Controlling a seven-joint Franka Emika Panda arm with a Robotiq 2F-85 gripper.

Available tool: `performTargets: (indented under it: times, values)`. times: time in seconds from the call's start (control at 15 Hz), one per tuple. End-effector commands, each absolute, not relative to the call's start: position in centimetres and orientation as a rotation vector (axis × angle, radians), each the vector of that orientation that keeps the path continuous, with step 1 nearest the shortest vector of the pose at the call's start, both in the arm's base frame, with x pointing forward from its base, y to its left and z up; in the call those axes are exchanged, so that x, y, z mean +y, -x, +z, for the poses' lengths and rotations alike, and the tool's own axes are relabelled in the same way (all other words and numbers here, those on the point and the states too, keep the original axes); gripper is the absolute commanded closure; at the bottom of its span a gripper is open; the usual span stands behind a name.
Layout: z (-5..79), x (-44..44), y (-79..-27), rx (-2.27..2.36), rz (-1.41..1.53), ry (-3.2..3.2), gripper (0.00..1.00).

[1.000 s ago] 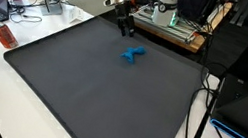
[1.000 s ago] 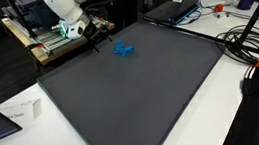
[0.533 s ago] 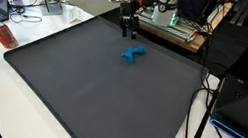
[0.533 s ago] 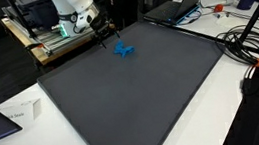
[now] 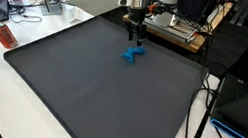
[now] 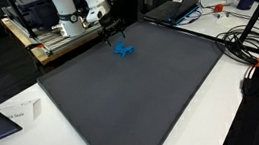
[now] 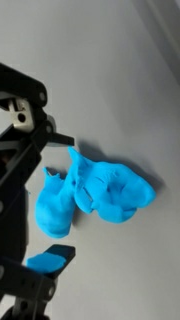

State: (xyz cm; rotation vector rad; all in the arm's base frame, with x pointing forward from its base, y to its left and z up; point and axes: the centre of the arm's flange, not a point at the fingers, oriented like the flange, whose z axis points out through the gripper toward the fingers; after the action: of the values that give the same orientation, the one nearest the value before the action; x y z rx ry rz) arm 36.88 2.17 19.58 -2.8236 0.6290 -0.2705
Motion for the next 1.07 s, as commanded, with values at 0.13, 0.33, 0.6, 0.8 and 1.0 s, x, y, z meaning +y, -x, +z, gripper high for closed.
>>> performTargets:
  times: [0.13,0.33,0.6,0.8,1.0]
  values:
    - [21.6,4.9,-33.2,0.807,-0.224,2.921,0.00]
    - [20.8,6.1,-32.2,0.863,-0.241,2.954,0.00]
    - [21.3,7.6,-31.1,0.982,-0.320,2.972,0.00]
    - [22.2,8.7,-30.1,1.134,-0.354,2.971,0.00]
    - [23.3,10.0,-29.0,1.163,-0.417,3.006,0.00]
